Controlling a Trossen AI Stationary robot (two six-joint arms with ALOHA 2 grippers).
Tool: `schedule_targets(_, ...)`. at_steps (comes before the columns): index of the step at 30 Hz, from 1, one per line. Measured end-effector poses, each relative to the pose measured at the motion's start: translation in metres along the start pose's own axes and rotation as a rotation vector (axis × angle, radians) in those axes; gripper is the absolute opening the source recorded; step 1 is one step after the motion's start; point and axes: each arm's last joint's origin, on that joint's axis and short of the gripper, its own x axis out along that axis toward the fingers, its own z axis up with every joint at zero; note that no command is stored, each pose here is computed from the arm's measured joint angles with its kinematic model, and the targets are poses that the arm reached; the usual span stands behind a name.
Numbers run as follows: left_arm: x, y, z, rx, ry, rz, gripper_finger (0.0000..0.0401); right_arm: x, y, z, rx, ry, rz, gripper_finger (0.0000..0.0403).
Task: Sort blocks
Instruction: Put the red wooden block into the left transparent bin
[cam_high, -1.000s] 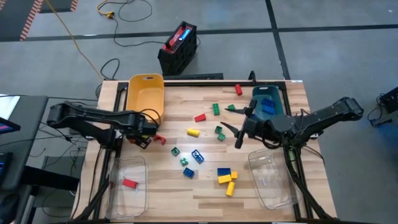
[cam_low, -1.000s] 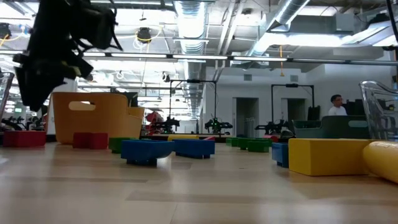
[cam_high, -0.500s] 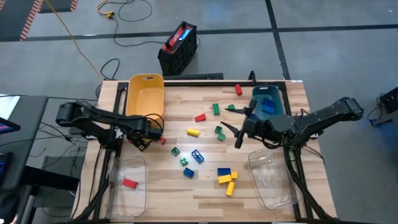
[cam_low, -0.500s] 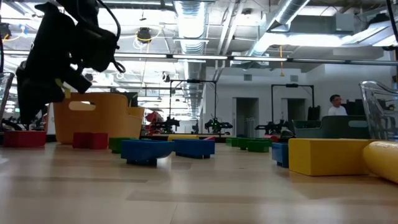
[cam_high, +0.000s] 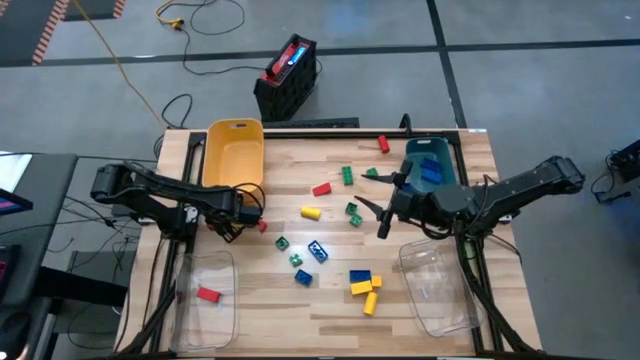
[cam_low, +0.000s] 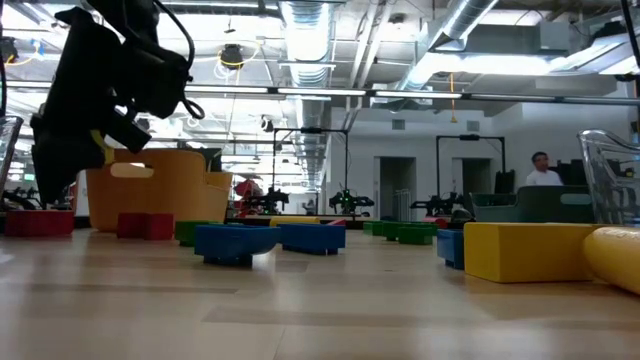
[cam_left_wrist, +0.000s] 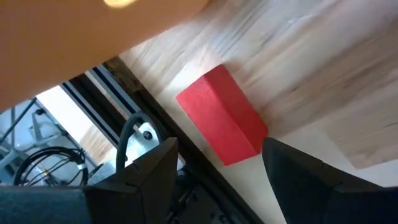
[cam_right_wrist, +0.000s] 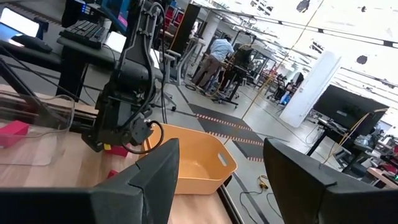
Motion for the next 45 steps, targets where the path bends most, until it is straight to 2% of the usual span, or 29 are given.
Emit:
schedule_targets(13,0.002,0.003,0.006,-0.097,-0.024,-0.003,0.0228,0.0,0.0,0.0,0.003,-0.001,0.003,0.0249)
schedule_targets(16,0.009,0.001,0.008,-0.124,-0.028,-0.043,0.0228,-0.001,0.002,0.001,0.003,-0.005,0.011,0.0249)
schedule_targets(21,0.025,0.003,0.002,-0.165,0.035,-0.028,0.0226,-0.004,0.005,0.002,-0.005,-0.013,0.026,0.0249)
schedule_targets(33,0.009,0.0,0.0,-0.1,0.058,-0.062,0.0195,-0.001,0.002,0.001,-0.004,-0.01,0.01,0.0249)
schedule_targets(45,0.008,0.0,0.0,-0.093,0.055,-0.059,0.0194,-0.002,0.003,0.002,-0.005,-0.012,0.017,0.0249)
